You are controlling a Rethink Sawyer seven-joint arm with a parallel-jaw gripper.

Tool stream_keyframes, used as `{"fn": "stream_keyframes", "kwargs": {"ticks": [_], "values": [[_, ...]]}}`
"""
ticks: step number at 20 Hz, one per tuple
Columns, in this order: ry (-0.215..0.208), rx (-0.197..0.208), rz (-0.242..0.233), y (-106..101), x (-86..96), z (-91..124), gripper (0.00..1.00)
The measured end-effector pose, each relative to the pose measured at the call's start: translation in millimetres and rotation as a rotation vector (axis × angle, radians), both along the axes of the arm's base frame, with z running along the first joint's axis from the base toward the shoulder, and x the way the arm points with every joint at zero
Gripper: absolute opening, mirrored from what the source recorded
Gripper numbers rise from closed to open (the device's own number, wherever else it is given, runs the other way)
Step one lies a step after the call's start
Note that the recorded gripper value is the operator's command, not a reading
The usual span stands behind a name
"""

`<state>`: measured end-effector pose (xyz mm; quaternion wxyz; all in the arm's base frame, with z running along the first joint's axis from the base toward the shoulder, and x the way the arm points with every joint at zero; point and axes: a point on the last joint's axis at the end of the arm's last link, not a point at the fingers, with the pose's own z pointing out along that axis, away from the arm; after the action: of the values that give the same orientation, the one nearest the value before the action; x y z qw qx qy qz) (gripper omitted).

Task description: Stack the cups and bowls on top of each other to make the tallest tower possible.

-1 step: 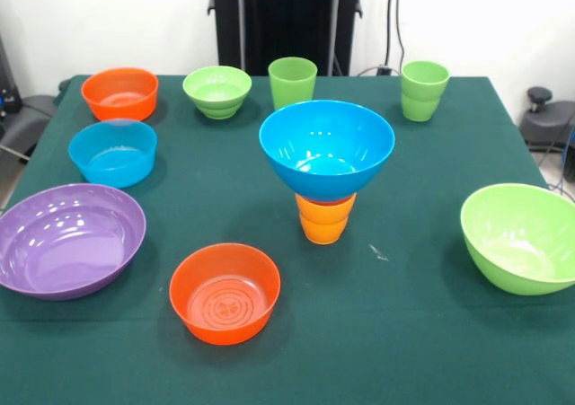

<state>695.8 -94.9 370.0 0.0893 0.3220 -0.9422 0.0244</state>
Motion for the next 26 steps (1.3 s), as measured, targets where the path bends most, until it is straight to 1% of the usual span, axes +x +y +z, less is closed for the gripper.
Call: {"fn": "stream_keyframes", "kwargs": {"ticks": [5,10,11,14,17,20,23,24,26], "values": [[0.001,-0.012,0.003,-2,-1.5,2,1.0],[0.019,-0.011,0.002,-4,-5.1,-6,1.0],[0.032,-0.006,-0.001,-5,-9.3,-12,1.0],[0.043,-0.001,-0.005,-7,-14.6,-20,1.0],[0.051,0.005,-0.01,-12,-23.2,-36,1.0],[0.052,0.011,-0.017,-19,-36.7,-60,1.0],[0.055,0.014,-0.021,-22,-44.0,-71,1.0],[0.064,0.019,-0.024,-23,-51.3,-80,1.0],[0.074,0.023,-0.026,-23,-57.5,-85,1.0]]}}
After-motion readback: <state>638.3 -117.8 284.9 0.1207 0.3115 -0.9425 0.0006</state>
